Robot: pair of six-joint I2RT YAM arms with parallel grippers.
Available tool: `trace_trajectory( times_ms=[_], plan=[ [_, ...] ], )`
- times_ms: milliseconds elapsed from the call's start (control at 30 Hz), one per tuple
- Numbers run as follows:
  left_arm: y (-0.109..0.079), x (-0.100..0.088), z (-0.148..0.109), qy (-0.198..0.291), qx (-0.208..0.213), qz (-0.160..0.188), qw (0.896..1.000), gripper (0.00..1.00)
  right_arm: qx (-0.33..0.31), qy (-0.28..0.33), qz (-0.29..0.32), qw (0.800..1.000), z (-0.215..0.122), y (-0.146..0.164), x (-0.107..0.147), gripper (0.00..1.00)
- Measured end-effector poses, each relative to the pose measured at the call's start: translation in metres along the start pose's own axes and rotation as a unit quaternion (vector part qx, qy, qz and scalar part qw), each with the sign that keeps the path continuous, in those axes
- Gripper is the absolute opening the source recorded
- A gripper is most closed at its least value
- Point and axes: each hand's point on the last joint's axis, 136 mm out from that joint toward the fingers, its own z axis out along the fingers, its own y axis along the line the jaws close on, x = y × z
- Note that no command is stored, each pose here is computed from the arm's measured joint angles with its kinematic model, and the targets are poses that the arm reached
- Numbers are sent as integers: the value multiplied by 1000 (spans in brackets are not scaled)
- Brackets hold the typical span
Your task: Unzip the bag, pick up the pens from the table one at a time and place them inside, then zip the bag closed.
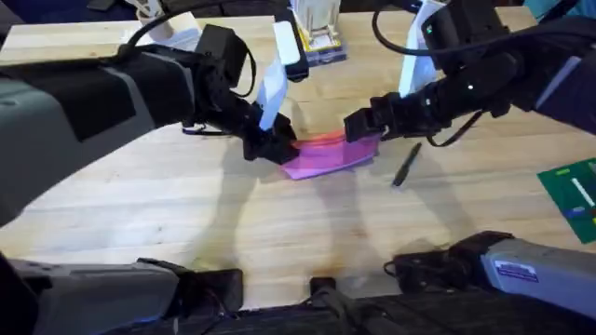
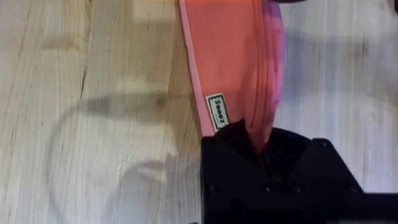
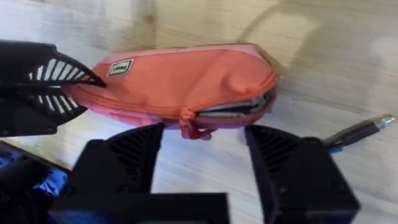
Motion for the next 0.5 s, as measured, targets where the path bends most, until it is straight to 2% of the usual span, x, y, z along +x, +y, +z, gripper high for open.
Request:
trace_trajectory(
  times_ms=[33,67,133,167,200,267,300,333,500],
  plan=[
    [0,0,0,0,0,0,1000,46,0,1,0,1000,1,0,0,775],
    [0,0,0,0,0,0,1000,47,1,7,1,1000,4,-1,1,559],
    [0,0,0,0,0,0,1000,47,1,9,2,1000,5,-1,1,439],
    [0,0,0,0,0,0,1000,47,2,9,2,1000,5,-2,1,418],
    [0,0,0,0,0,0,1000,47,1,11,1,1000,5,-1,2,315],
    [0,0,0,0,0,0,1000,46,1,12,1,1000,5,-1,2,212],
    [0,0,0,-1,0,0,1000,47,2,17,2,1000,5,-2,5,73],
    [0,0,0,-1,1,1,1000,46,2,21,4,1000,5,-2,7,47],
    [-1,-1,1,0,2,2,1000,47,3,35,7,999,-1,-1,15,41]
  ],
)
